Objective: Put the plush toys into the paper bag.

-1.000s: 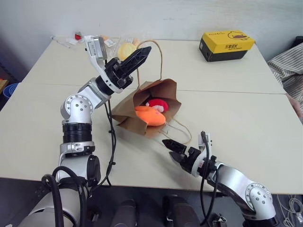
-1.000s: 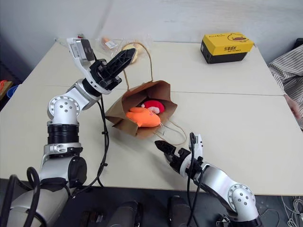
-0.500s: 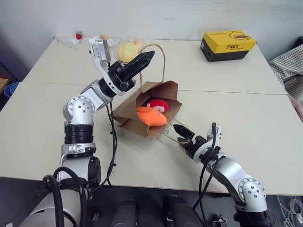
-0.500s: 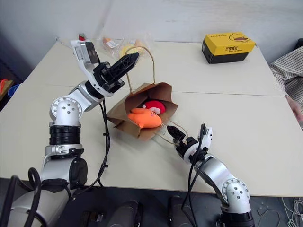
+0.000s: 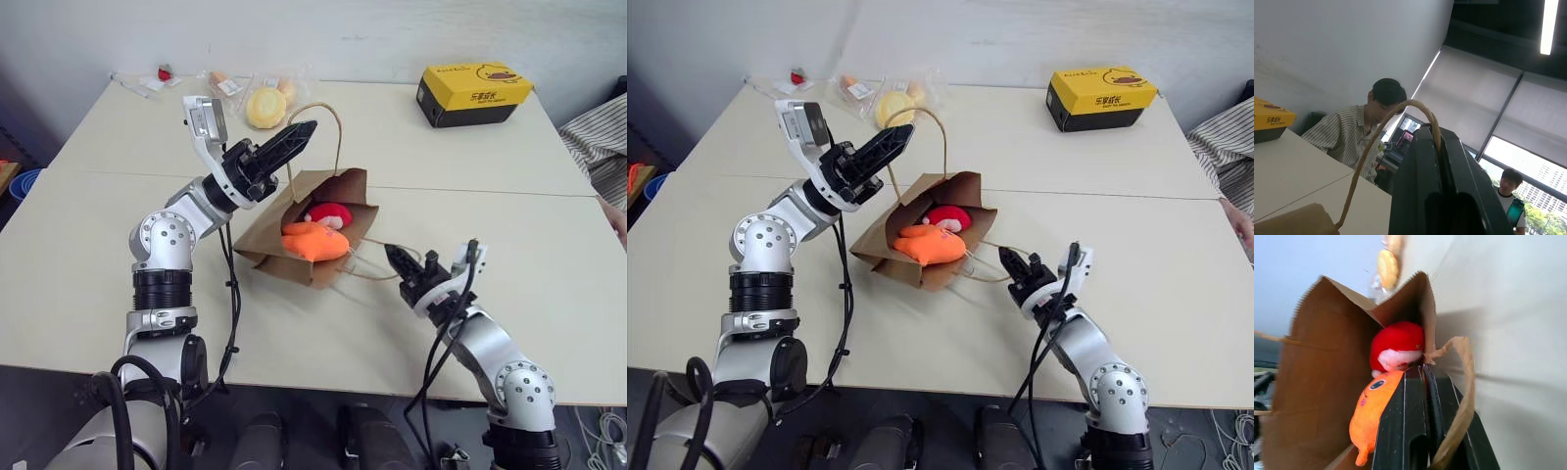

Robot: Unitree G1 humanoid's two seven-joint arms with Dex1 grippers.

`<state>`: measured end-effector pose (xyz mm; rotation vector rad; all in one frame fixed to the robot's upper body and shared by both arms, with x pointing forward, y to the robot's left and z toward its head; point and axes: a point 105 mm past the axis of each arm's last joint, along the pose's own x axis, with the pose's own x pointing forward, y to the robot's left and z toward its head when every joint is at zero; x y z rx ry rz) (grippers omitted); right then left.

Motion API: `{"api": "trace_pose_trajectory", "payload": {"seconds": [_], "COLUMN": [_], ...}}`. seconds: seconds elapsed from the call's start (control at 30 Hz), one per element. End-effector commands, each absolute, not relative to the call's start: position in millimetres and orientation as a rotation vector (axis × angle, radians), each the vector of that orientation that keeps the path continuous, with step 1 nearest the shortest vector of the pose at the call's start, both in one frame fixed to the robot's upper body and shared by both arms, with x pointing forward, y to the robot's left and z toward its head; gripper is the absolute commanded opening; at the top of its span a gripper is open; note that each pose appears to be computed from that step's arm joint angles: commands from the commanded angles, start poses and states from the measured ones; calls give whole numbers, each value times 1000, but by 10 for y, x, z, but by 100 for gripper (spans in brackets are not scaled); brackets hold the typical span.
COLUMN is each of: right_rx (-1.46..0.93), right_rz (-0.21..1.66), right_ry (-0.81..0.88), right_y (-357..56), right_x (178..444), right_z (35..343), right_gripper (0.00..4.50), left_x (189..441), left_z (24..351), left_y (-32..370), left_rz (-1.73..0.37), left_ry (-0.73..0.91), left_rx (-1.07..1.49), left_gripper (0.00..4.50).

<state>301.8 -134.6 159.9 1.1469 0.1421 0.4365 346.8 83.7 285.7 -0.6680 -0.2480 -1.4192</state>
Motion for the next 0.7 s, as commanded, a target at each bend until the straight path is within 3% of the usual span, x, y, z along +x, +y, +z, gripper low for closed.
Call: {"api": "trace_pose_trajectory", "payload": {"seconds": [0.03, 0.27, 0.43, 0.57, 0.7], "right_rx": [1021, 862, 791, 676, 607], "right_rz": [635, 851, 913, 927, 935], "right_ry": [-85, -158, -129, -78, -106], "right_y": [-1468, -1373, -1127, -917, -860], "right_x": [2888, 2847, 2964, 3049, 3056], "right_z": [2288, 2906, 2914, 2732, 2713], "right_gripper": [3, 3, 3, 3, 3], "left_x": [3319, 3334, 3386, 3412, 3344], "left_z": [3068, 3094, 2899, 2588, 2603], "left_y": [806, 925, 901, 844, 834], "left_rz": [-1491, -1428, -1363, -1309, -1319], "left_ry": [-330, -351, -314, -259, -298], "left_rx": [-611, -583, -477, -344, -369], "left_gripper": [0, 0, 0, 0, 0]}}
